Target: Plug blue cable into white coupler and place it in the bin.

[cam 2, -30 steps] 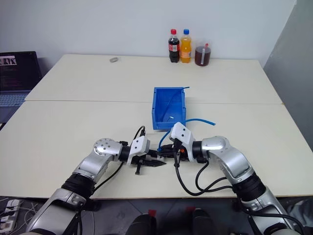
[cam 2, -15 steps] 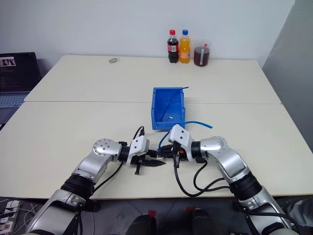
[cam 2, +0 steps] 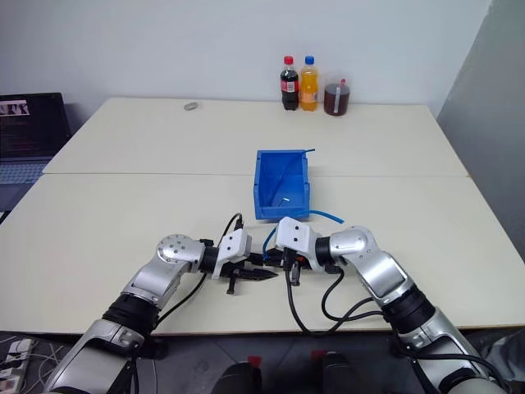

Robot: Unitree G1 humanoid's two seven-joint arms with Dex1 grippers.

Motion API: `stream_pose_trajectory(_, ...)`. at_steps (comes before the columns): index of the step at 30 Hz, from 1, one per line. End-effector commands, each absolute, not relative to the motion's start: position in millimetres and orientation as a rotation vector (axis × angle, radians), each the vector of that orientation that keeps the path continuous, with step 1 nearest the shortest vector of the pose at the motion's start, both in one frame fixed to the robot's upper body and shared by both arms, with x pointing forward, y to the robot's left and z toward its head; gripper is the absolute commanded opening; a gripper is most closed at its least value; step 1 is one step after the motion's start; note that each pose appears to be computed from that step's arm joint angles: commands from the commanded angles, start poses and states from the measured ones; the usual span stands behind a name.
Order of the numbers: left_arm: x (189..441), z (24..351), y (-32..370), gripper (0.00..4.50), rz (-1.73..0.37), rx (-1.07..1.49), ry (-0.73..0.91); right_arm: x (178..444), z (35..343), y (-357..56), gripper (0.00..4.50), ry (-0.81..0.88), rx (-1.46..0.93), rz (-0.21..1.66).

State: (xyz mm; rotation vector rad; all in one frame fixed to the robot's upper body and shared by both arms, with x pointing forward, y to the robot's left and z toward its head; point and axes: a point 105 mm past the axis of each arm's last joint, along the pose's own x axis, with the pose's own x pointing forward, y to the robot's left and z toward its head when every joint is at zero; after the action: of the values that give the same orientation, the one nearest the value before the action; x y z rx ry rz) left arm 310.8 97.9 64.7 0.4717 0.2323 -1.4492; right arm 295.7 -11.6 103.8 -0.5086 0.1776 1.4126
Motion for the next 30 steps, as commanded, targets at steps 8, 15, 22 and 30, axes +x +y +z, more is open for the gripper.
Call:
stream_pose_trajectory(8,314.7,88.9,101.8,2.06,-1.356,0.429,0.146,300.9,87.0,-22.2,0.13,0.344,-0.246,1.305)
stream_pose_trajectory(15,304.3,124.0,124.1,3.57,-1.218,0.363,0.127,321.9,173.9,-18.6,0.13,0.249,0.184,1.218)
stream_pose_trajectory(22,307.6,167.1,137.8,4.44,-0.945,0.267,0.009,374.2,210.2,-30.1,0.13,0.311,0.272,1.113)
stream_pose_trajectory(30,294.1,170.4,133.6,4.48,-0.83,0.19,-0.008,441.5,202.1,-42.3,0.47,0.361,0.234,0.834)
